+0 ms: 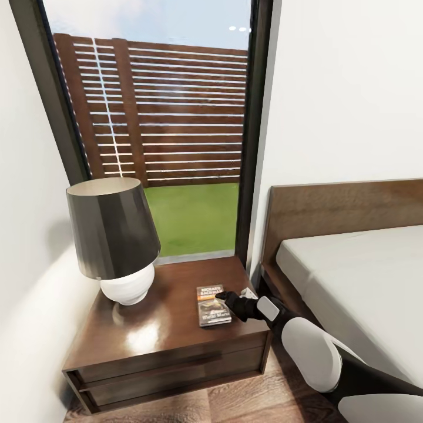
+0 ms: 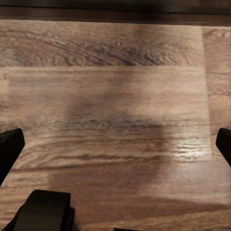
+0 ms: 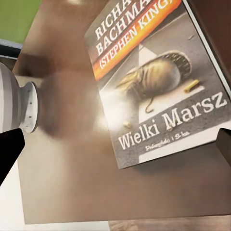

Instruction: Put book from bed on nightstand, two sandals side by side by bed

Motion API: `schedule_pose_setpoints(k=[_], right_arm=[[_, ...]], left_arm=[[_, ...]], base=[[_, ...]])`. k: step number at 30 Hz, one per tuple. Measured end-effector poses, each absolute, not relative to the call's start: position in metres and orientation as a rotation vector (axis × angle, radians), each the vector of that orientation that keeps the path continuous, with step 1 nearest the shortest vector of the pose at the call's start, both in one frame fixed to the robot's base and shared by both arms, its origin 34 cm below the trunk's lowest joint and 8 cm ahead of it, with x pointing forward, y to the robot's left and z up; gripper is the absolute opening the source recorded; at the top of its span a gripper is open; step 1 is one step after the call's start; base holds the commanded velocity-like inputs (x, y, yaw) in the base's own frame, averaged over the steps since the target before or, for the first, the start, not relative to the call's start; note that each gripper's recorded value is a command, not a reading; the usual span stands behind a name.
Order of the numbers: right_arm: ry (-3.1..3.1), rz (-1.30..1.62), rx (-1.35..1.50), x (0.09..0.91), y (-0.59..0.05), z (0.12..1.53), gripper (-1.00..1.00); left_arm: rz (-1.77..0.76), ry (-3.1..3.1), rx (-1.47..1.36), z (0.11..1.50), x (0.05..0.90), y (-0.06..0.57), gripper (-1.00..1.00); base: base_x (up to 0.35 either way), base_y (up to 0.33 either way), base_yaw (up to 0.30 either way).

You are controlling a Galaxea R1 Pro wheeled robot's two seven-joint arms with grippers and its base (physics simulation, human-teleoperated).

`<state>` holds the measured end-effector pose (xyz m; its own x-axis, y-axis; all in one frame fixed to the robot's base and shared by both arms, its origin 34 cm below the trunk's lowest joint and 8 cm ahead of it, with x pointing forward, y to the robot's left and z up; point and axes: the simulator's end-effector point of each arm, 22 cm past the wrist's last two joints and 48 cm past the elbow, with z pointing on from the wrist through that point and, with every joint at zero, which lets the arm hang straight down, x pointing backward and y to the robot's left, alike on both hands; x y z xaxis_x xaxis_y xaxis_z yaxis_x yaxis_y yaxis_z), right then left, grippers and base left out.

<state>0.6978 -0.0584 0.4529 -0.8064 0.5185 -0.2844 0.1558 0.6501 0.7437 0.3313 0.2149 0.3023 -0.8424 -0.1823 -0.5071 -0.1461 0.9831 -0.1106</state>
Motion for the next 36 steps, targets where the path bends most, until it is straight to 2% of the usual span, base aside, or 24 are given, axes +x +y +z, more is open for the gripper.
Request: schedule_pose_setpoints(k=[36], right_arm=[[2.328,1.015,0.483,0.705,-0.059,0.516,1.00]], left_arm=[[-0.097,2.521,-0.223,0.340,0.350,0.215,1.00]], base=[[0.000,0.000,0.000]])
